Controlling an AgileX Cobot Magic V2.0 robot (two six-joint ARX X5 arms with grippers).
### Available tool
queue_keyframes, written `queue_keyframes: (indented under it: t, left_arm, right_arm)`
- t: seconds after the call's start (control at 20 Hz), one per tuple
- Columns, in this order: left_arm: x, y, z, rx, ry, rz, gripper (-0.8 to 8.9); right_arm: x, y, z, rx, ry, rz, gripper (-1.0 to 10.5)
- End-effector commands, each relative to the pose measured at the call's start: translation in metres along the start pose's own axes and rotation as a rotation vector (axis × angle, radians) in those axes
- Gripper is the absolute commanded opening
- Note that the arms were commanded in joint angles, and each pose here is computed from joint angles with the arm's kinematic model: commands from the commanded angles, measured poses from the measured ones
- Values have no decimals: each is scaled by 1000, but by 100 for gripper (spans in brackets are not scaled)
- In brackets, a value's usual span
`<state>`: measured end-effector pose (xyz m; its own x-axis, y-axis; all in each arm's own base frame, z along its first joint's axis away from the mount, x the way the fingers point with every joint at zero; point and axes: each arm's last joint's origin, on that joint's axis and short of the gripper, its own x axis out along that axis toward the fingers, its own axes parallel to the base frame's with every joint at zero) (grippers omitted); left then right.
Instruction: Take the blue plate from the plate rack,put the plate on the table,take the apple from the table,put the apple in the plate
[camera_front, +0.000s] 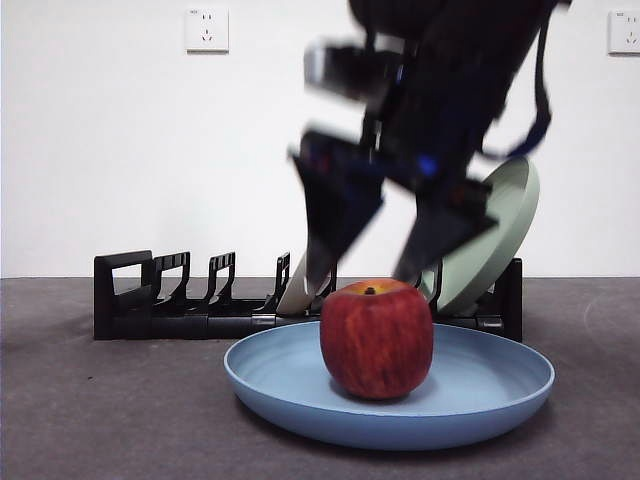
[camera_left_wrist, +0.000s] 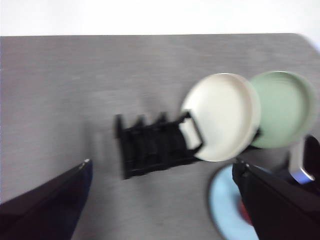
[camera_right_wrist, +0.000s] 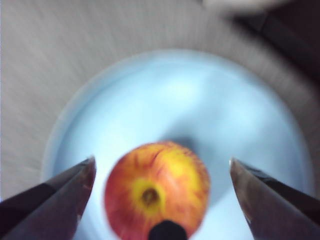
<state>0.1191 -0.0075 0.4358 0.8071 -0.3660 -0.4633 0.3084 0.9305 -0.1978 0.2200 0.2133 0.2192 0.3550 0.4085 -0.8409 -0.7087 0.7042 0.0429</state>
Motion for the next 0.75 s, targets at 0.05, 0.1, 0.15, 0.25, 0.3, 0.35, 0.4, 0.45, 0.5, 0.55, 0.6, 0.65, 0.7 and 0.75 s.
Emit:
queue_keyframes:
  t: [0.05,0.1,0.15,0.25,0.3,0.35,0.4,0.45,0.5,0.55,0.6,0.65,0.7,0.75]
  left_arm:
    - [7,-3,3,18,-2,-146,467]
    - [11,-5,5,27,3,-197,467]
    - [15,-6,6,34,14,-243,467]
    - [25,-9,7,55,43,-291,467]
    - [29,-11,8,61,57,-310,466]
    - [35,-14,8,71,72,-334,452]
    - [39,-17,9,81,83,-357,371]
    - [44,-21,10,95,91,-382,251]
    - [49,-25,11,111,95,-410,120]
    - [53,-30,12,131,97,-438,18]
    - [57,-37,12,155,97,-465,-12]
    - [60,-43,13,179,96,-494,-9]
    - [62,-50,13,203,89,-502,-9]
    - [65,-56,13,229,79,-466,-9]
  right_arm:
    - [-34,1,7,2,-116,-3,445]
    - [-50,2,7,1,-163,-3,445]
    - [-68,3,7,6,-216,-2,443]
    - [-102,3,3,17,-319,-2,441]
    - [-116,3,0,22,-367,-3,439]
    - [-133,3,-3,25,-423,-9,436]
    - [-147,2,-7,41,-470,-33,421]
    - [-159,1,-11,58,-509,-77,349]
    - [-170,0,-16,70,-541,-120,249]
    - [-179,0,-21,83,-565,-164,128]
    - [-187,-2,-26,95,-586,-194,15]
    - [-193,-3,-29,104,-598,-215,-13]
    - [-197,-3,-33,106,-604,-217,-12]
    - [-199,-2,-36,111,-598,-215,-12]
